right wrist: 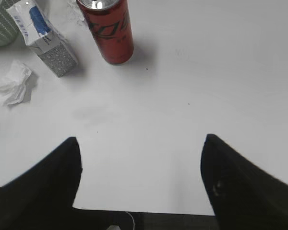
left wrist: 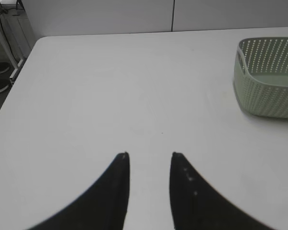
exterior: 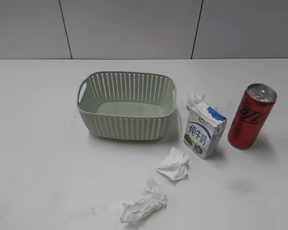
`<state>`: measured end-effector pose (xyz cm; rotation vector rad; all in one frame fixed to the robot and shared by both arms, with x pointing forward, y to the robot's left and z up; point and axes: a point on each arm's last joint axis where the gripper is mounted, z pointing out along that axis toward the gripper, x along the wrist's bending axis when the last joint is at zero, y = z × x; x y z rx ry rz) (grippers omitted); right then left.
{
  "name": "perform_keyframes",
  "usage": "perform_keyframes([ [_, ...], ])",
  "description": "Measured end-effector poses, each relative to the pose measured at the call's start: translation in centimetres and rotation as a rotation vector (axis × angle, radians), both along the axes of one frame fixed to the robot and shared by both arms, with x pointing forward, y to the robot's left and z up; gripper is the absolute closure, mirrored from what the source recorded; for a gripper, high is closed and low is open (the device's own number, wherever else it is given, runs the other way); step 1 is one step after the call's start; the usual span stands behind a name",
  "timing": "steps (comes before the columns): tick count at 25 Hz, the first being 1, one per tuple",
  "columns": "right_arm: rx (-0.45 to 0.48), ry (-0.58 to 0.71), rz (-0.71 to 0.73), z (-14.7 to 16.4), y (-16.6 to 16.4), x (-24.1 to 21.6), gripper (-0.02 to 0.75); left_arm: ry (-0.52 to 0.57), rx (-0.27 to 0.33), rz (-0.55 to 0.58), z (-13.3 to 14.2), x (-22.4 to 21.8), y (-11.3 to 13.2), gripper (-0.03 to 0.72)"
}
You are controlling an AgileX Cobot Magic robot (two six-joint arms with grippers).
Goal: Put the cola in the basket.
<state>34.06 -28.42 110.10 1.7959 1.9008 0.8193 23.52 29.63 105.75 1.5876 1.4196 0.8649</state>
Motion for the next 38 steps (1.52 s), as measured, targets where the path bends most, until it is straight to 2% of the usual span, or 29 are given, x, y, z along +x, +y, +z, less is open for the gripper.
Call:
perform_keyframes([
  [8,-0.007,0.109,0.032,1.9,0.4,7.7,0.156,0.000,0.000,0.000,0.0,0.0,0.0,0.459],
  [17,-0.020,0.263,0.087,-0.6,1.2,15.9,0.150,0.000,0.000,0.000,0.0,0.0,0.0,0.460],
  [21,-0.026,0.267,0.139,-1.6,3.1,17.9,0.136,0.000,0.000,0.000,0.0,0.0,0.0,0.460],
  [26,-0.013,0.225,0.156,-3.0,5.1,19.7,0.073,0.000,0.000,0.000,0.0,0.0,0.0,0.460],
  [38,-0.031,0.334,0.106,-7.7,5.8,22.3,0.062,0.000,0.000,0.000,0.0,0.0,0.0,0.460],
])
